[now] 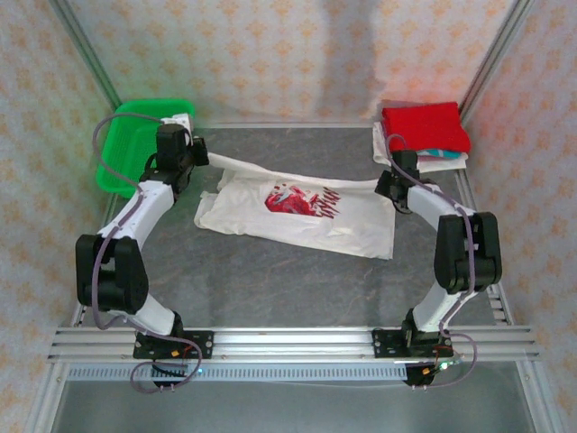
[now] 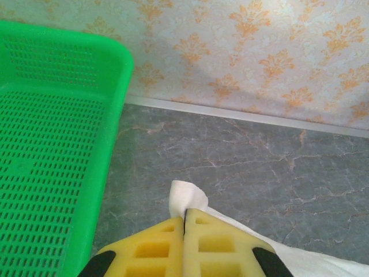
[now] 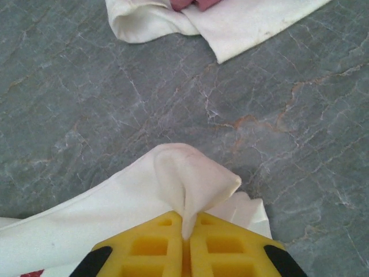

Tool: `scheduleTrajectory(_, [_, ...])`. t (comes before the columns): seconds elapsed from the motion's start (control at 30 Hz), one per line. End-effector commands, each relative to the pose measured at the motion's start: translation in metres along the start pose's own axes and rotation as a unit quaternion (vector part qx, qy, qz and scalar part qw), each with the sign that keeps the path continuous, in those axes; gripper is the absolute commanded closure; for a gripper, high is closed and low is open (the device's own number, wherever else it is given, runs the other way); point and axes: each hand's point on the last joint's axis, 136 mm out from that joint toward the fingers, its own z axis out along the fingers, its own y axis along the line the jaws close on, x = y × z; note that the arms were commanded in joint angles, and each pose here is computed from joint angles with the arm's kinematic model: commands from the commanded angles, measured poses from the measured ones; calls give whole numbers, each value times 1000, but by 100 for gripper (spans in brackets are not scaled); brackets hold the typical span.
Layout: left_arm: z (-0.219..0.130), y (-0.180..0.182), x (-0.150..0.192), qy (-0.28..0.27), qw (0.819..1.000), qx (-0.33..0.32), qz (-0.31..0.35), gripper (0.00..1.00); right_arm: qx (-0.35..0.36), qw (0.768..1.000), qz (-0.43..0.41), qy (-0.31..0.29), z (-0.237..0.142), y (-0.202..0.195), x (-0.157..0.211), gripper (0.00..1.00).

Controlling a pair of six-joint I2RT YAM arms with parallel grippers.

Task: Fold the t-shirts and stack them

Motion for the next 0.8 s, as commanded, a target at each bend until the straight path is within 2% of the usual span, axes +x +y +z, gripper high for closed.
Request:
scheduleTrajectory(0.0, [-12, 4, -10, -32, 999, -14, -12, 100, 23, 999, 10, -19, -10, -9, -3, 91])
scheduleTrajectory(0.13, [-19, 10, -4, -30, 999, -28, -11, 100, 28, 999, 16, -27, -18, -16, 3, 90])
scheduleTrajectory(0.27, [-23, 14, 6, -23, 999, -34, -12, 100, 25, 999, 22, -32, -28, -20, 8, 83])
scheduleTrajectory(0.33, [-25, 16, 14, -17, 999, -36, -14, 100, 23, 999, 28, -29, -33, -22, 14, 83])
scheduleTrajectory(0.5, [-34, 30, 49, 7, 998, -58, -20, 100, 28, 998, 44, -24, -50, -34, 31, 78])
scheduleTrajectory(0.77, [-33, 32, 96, 54, 997, -46, -29, 100, -19, 999, 39, -9, -61, -12, 28, 74])
